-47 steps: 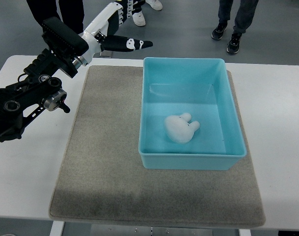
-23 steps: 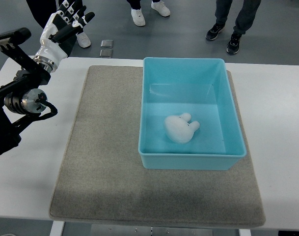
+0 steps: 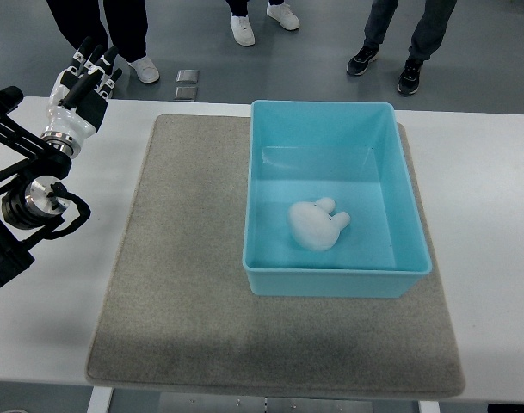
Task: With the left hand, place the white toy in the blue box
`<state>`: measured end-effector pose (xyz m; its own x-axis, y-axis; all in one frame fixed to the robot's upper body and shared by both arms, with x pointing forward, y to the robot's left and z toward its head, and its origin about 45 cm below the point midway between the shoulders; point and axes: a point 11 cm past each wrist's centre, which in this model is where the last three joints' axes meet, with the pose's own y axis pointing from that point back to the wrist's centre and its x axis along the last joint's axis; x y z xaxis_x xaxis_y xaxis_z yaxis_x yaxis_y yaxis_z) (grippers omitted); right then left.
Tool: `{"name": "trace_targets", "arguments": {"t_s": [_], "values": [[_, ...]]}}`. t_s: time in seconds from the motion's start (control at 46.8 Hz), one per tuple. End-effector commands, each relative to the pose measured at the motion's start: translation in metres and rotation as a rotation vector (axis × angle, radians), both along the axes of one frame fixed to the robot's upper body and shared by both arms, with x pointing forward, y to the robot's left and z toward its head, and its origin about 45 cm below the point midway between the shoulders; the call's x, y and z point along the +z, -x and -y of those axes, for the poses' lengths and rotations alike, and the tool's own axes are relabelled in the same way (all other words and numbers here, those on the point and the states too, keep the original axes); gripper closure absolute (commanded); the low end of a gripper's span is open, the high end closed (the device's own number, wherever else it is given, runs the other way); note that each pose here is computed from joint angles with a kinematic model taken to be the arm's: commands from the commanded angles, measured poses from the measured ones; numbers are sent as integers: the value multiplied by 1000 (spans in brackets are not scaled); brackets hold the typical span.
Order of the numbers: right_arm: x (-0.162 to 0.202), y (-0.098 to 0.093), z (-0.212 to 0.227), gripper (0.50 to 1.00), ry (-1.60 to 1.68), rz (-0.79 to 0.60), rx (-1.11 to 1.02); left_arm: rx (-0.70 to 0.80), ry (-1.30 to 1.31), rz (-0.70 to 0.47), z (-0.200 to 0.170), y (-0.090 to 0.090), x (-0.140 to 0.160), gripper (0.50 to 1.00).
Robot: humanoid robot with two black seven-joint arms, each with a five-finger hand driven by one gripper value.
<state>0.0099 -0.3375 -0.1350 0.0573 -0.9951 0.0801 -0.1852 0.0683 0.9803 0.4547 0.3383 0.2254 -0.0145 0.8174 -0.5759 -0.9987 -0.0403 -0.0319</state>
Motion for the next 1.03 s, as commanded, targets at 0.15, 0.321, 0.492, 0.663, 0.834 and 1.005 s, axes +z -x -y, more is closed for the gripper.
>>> {"name": "trace_targets", "arguments": {"t_s": [0.15, 0.321, 0.492, 0.663, 0.834, 1.005], "values": [[0, 0, 0, 564, 0, 0, 0, 12, 30, -9, -1, 1, -2, 500], [0, 0, 0, 564, 0, 0, 0, 16, 39, -10, -1, 1, -2, 500], [0, 0, 0, 564, 0, 0, 0, 25, 75, -13, -1, 1, -1, 500], [0, 0, 0, 564, 0, 0, 0, 35, 88, -1, -3, -1, 4, 500], [0, 0, 0, 564, -2, 0, 0, 31, 92, 0, -1, -1, 4, 500], [0, -1, -5, 564, -21, 1, 4, 34, 92, 3, -3, -1, 5, 500]]}}
